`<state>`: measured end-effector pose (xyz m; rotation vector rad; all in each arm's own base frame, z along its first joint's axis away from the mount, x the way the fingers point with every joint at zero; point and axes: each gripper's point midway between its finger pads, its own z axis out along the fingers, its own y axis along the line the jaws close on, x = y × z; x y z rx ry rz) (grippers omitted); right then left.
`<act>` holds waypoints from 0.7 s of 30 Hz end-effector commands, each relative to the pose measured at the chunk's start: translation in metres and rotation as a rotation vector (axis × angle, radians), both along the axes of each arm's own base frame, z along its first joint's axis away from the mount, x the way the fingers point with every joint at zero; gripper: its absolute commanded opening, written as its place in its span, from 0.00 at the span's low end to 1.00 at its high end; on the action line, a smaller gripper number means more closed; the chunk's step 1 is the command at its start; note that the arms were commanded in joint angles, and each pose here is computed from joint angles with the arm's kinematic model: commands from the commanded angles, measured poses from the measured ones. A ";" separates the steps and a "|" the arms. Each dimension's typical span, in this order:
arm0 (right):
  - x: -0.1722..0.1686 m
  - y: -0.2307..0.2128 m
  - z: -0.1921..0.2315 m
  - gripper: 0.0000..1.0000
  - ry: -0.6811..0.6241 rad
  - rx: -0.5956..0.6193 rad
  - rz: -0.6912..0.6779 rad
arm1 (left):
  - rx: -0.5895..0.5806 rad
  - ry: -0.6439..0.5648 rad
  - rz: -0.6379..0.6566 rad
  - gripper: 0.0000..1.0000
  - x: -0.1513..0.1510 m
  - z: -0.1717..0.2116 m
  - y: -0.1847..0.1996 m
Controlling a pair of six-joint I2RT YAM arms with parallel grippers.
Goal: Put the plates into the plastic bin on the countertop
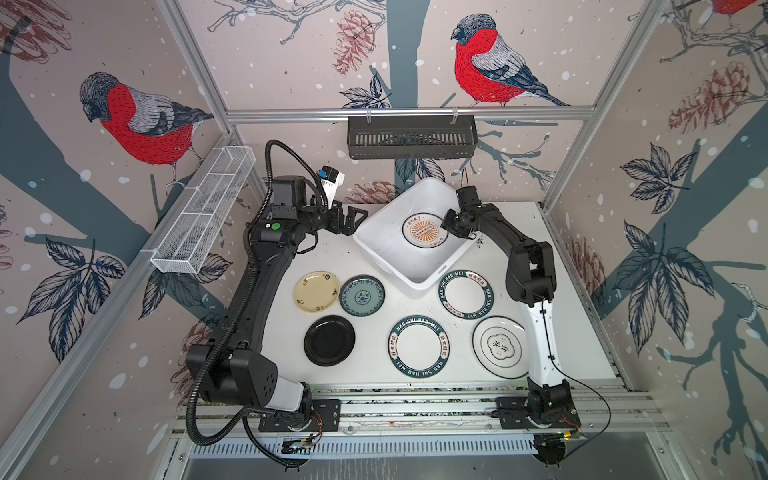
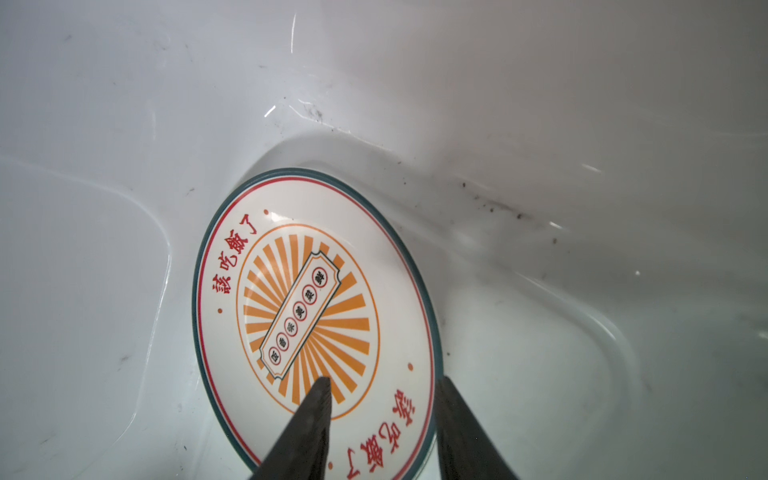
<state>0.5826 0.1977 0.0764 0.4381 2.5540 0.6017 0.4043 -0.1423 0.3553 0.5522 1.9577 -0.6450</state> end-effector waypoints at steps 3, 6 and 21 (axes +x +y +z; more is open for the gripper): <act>0.001 -0.002 0.025 0.43 -0.055 -0.038 -0.004 | -0.011 -0.029 -0.019 0.98 0.000 0.009 -0.003; 0.001 0.000 0.045 0.43 -0.089 -0.026 -0.002 | -0.004 -0.032 -0.016 0.98 0.001 0.010 -0.003; -0.034 -0.002 0.116 0.43 -0.190 0.048 0.035 | 0.029 -0.036 -0.008 0.98 -0.001 0.010 0.001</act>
